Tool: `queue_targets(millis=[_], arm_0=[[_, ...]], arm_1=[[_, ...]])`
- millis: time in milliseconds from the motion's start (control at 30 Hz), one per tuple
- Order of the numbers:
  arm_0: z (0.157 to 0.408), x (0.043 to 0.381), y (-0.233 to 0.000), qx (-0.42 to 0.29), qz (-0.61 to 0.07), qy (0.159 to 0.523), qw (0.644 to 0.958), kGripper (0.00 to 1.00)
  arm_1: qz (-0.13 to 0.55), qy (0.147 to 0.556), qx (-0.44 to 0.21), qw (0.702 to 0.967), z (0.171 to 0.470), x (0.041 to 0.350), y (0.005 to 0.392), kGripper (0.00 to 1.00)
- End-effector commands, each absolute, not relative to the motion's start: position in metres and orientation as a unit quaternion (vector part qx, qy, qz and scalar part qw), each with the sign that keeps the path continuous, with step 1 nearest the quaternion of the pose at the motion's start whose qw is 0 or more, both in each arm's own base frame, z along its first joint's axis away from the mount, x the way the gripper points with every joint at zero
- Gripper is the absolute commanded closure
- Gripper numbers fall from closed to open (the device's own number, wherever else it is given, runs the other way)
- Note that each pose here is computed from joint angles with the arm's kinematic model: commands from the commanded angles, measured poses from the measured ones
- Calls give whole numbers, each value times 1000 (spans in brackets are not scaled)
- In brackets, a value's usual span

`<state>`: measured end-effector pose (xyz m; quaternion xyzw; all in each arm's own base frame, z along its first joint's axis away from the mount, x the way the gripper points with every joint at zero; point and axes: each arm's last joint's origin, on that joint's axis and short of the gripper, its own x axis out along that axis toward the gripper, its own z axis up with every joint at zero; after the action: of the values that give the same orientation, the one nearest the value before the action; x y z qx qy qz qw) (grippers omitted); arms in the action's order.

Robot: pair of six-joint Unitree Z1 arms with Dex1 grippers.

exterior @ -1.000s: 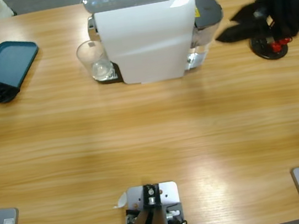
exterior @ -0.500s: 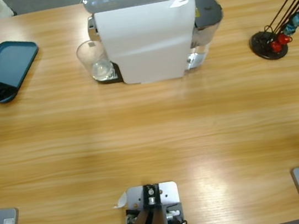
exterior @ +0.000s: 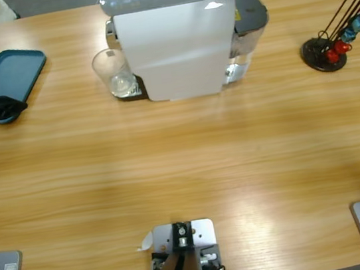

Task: Pour coffee

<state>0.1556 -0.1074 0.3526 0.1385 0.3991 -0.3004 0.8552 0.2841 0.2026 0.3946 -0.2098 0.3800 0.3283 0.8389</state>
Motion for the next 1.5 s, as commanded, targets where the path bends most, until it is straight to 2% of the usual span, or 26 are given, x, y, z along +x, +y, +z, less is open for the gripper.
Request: queue_targets(millis=[33, 1100, 1500], arm_0=[[346, 163, -110, 141, -297, 417, 848, 105], [347, 162, -112, 138, -309, 417, 844, 110], [347, 161, -111, 138, -310, 416, 844, 110]], arm_1=[[345, 402, -224, 818, 381, 288, 218, 1000], [325, 410, -221, 823, 376, 305, 210, 1000], [330, 424, -219, 815, 364, 308, 212, 1000]])
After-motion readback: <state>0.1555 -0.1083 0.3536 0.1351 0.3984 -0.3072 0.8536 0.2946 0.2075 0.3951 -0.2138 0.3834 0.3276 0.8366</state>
